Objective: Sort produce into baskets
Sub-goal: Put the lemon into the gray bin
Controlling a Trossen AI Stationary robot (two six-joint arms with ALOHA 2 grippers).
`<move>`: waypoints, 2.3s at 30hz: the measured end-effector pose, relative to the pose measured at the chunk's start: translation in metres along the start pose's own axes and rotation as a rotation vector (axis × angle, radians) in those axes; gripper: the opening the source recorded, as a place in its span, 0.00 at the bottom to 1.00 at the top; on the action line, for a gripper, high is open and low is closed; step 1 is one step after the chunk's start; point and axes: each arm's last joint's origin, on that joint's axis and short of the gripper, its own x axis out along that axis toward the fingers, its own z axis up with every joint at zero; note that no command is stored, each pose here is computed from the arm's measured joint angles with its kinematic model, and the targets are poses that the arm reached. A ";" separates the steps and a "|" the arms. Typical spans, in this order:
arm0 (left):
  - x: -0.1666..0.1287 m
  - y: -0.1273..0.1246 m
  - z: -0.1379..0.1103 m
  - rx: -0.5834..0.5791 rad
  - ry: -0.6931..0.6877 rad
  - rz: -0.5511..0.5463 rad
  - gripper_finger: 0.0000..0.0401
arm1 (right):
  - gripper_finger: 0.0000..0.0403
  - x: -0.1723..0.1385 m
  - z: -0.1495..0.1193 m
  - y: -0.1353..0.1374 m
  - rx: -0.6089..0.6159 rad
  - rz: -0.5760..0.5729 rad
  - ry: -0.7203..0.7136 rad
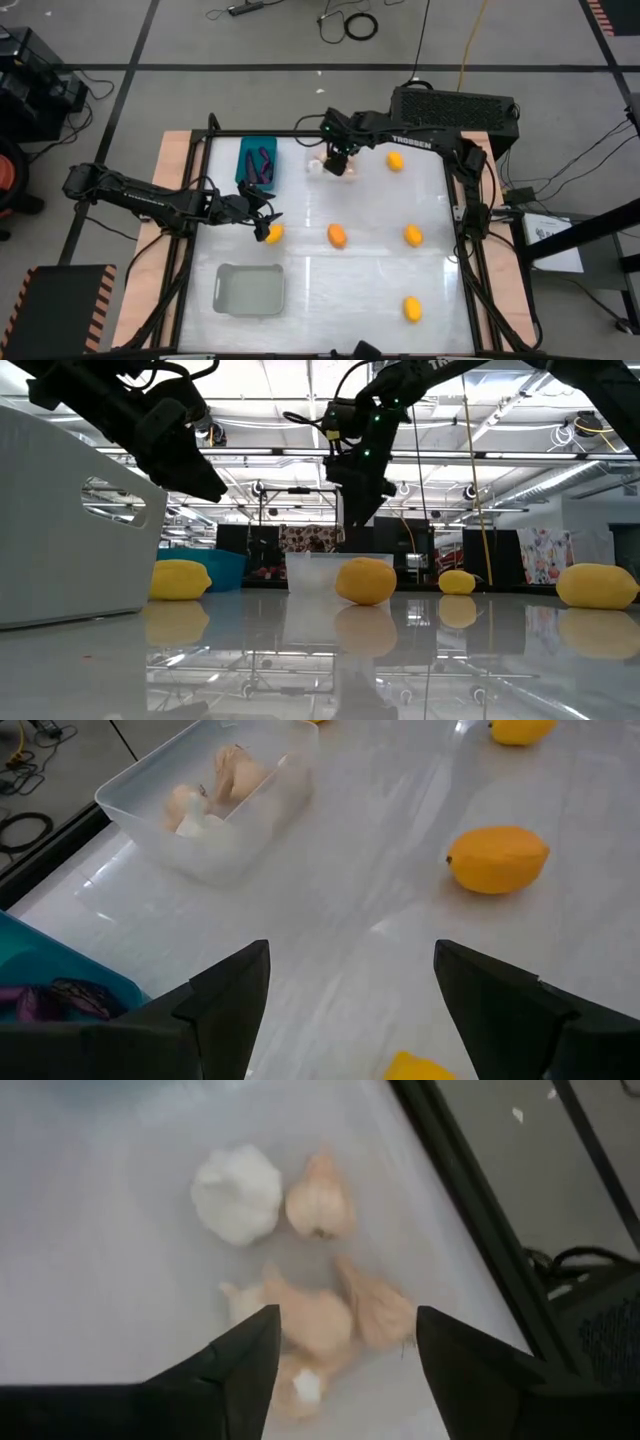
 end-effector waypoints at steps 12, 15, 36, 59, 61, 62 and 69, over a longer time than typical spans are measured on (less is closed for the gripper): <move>0.000 -0.001 -0.003 -0.039 0.036 -0.040 0.72 | 0.49 -0.072 -0.037 0.038 -0.046 0.028 0.136; -0.002 -0.007 -0.002 -0.034 0.032 -0.119 0.72 | 0.47 -0.093 -0.055 0.065 -0.081 0.014 0.104; 0.100 -0.107 0.056 0.621 0.124 -0.394 0.72 | 0.34 -0.165 -0.221 0.153 -0.088 0.033 -0.645; 0.180 -0.086 0.080 0.874 0.302 -0.417 0.72 | 0.23 -0.172 -0.231 0.157 -0.148 0.068 -0.643; 0.181 -0.083 0.081 0.856 0.302 -0.449 0.72 | 0.23 -0.170 -0.231 0.159 -0.151 0.078 -0.630; 0.181 -0.082 0.081 0.852 0.303 -0.460 0.72 | 0.23 -0.169 -0.231 0.161 -0.156 0.082 -0.623; 0.196 -0.085 0.070 0.852 0.295 -0.476 0.72 | 0.23 -0.161 -0.231 0.167 -0.179 0.063 -0.606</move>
